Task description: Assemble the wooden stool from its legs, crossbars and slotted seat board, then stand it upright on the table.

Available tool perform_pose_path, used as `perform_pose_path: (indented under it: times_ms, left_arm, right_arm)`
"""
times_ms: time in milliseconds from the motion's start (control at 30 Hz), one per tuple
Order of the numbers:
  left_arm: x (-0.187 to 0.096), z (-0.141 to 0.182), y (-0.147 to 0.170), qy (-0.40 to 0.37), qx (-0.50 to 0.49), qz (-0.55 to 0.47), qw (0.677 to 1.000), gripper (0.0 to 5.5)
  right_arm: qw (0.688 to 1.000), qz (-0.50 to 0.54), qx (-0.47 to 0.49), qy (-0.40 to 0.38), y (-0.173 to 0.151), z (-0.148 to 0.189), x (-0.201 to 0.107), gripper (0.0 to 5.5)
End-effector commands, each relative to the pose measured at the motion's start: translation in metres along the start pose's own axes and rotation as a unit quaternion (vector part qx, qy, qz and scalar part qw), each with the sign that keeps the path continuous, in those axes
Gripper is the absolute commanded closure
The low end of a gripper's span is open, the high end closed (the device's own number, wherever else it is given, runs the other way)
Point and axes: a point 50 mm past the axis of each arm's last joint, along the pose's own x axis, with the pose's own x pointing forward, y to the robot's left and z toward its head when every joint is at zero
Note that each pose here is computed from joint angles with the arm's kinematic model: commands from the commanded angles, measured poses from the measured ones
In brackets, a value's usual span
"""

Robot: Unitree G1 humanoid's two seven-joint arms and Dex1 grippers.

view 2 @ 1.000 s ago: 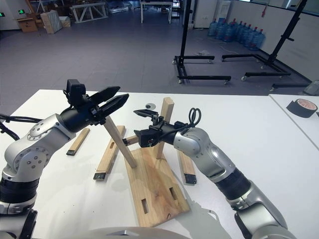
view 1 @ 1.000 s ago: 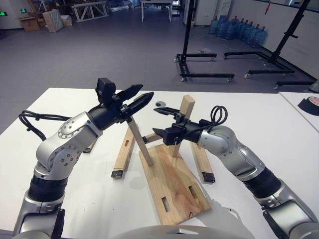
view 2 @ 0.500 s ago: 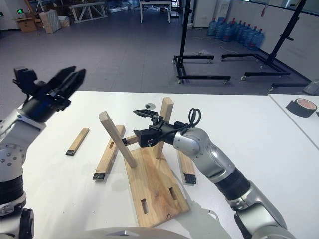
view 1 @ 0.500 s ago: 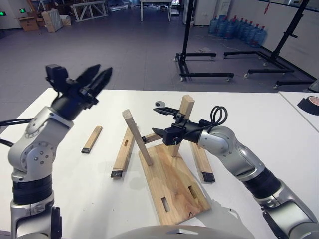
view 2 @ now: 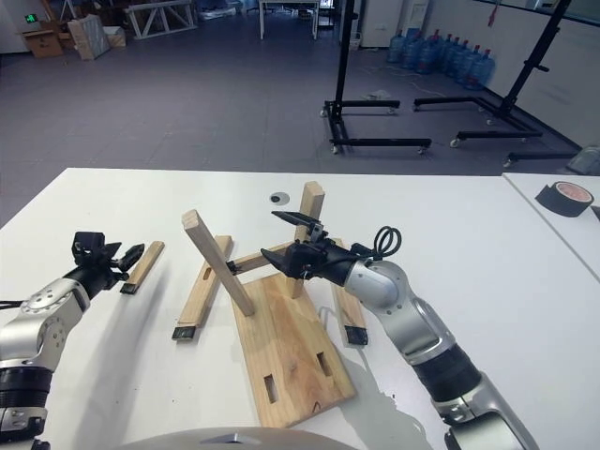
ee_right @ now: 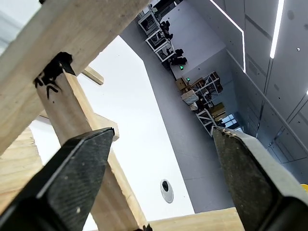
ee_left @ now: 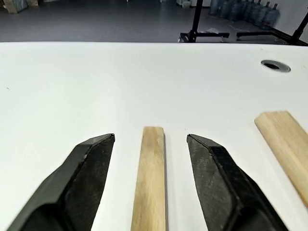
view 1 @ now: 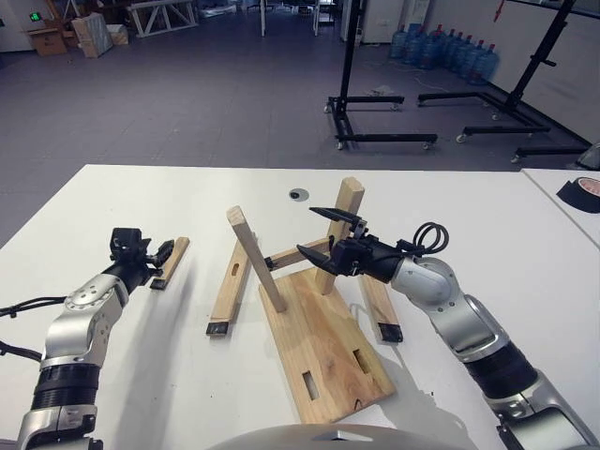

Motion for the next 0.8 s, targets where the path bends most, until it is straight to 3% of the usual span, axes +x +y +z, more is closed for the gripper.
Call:
perform_pose_path:
  times_ms: [33, 100, 233, 367, 433, 600, 800]
  left_arm:
    - [0.004, -0.028, 0.005, 0.052, -0.018, 0.025, 0.998, 2.75]
    - [0.004, -0.035, 0.006, 0.064, -0.035, 0.031, 0.997, 2.75]
    - [0.005, -0.044, 0.002, 0.075, -0.044, 0.025, 0.996, 2.75]
    - [0.012, -0.044, 0.0, 0.084, -0.039, 0.013, 0.996, 2.75]
    - [0.015, -0.041, -0.001, 0.083, -0.033, 0.005, 0.996, 3.06]
    - [0.019, -0.035, -0.003, 0.084, -0.016, -0.01, 0.996, 3.81]
    - [0.021, -0.029, -0.004, 0.068, -0.008, -0.022, 0.997, 4.66]
  right_arm:
    - [0.993, 0.093, 0.072, -0.015, 0.017, 0.012, -0.013, 1.72]
    - [0.981, 0.118, 0.151, -0.019, 0.019, 0.015, -0.022, 1.72]
    - [0.91, 0.22, 0.348, -0.048, 0.023, 0.017, -0.034, 1.72]
    - [0.861, 0.297, 0.408, -0.057, 0.037, 0.018, -0.026, 1.72]
    - [0.847, 0.326, 0.417, -0.052, 0.048, 0.016, -0.02, 1.72]
    - [0.824, 0.354, 0.438, -0.056, 0.062, 0.012, -0.007, 1.72]
    - [0.839, 0.336, 0.427, -0.044, 0.07, 0.003, 0.005, 1.72]
